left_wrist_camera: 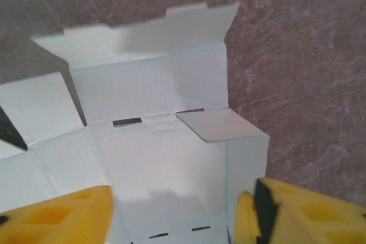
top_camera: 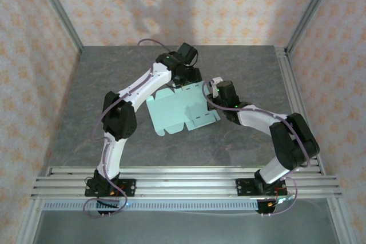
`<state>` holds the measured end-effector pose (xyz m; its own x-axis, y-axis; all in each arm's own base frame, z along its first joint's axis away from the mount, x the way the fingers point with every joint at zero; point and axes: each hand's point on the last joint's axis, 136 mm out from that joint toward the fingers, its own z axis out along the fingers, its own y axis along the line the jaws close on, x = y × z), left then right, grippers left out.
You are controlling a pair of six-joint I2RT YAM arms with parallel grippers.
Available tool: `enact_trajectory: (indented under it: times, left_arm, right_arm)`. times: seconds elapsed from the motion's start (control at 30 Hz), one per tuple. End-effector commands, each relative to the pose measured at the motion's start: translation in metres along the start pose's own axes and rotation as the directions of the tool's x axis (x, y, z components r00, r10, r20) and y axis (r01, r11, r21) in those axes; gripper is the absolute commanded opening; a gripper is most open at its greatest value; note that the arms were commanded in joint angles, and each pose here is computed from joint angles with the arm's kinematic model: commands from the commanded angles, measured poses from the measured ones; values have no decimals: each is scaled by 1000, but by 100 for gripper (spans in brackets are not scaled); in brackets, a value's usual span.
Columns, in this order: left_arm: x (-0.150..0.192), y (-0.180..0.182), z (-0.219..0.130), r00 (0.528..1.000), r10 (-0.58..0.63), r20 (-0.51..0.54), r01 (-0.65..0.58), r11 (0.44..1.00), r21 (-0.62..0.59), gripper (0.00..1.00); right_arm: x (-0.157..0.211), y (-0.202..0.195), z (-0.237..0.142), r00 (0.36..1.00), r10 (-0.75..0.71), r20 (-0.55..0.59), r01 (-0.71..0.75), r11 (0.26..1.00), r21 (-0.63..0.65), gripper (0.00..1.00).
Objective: Fold the paper box
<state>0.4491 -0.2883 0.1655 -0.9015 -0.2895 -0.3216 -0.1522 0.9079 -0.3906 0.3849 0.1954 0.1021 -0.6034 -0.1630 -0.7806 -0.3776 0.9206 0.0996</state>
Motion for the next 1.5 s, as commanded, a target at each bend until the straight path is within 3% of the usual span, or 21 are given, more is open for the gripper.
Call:
enact_trajectory:
  times: [0.0, 0.13, 0.27, 0.47, 0.6, 0.8, 1.47]
  left_arm:
    - [-9, -3, -19, 998, 44, 41, -43, 999, -7, 77]
    - [-10, -24, -21, 985, 174, 19, -175, 983, 59, 88]
    - [-1, -42, -17, 947, 318, -40, -310, 940, 141, 85]
    - [6, -52, 2, 909, 407, -87, -385, 902, 196, 84]
    - [7, -49, 18, 908, 403, -114, -379, 907, 186, 83]
    - [14, -40, 32, 928, 332, -169, -306, 938, 162, 70]
    - [22, -19, 51, 936, 279, -214, -268, 960, 78, 56]
  right_arm:
    - [-8, 7, 1, 1000, -20, 16, 20, 1000, -24, 0]
    - [-5, 12, 2, 1000, -29, 6, 30, 998, -47, 0]
    - [-3, 13, 3, 999, -36, -3, 35, 998, -50, 0]
    - [-3, 19, 3, 999, -40, -2, 40, 996, -76, 0]
    - [-4, 20, 2, 999, -41, 3, 41, 996, -83, 0]
    - [-6, 17, 2, 999, -41, 8, 41, 997, -67, 0]
    - [-13, 18, 4, 999, -34, 20, 35, 997, -63, 0]
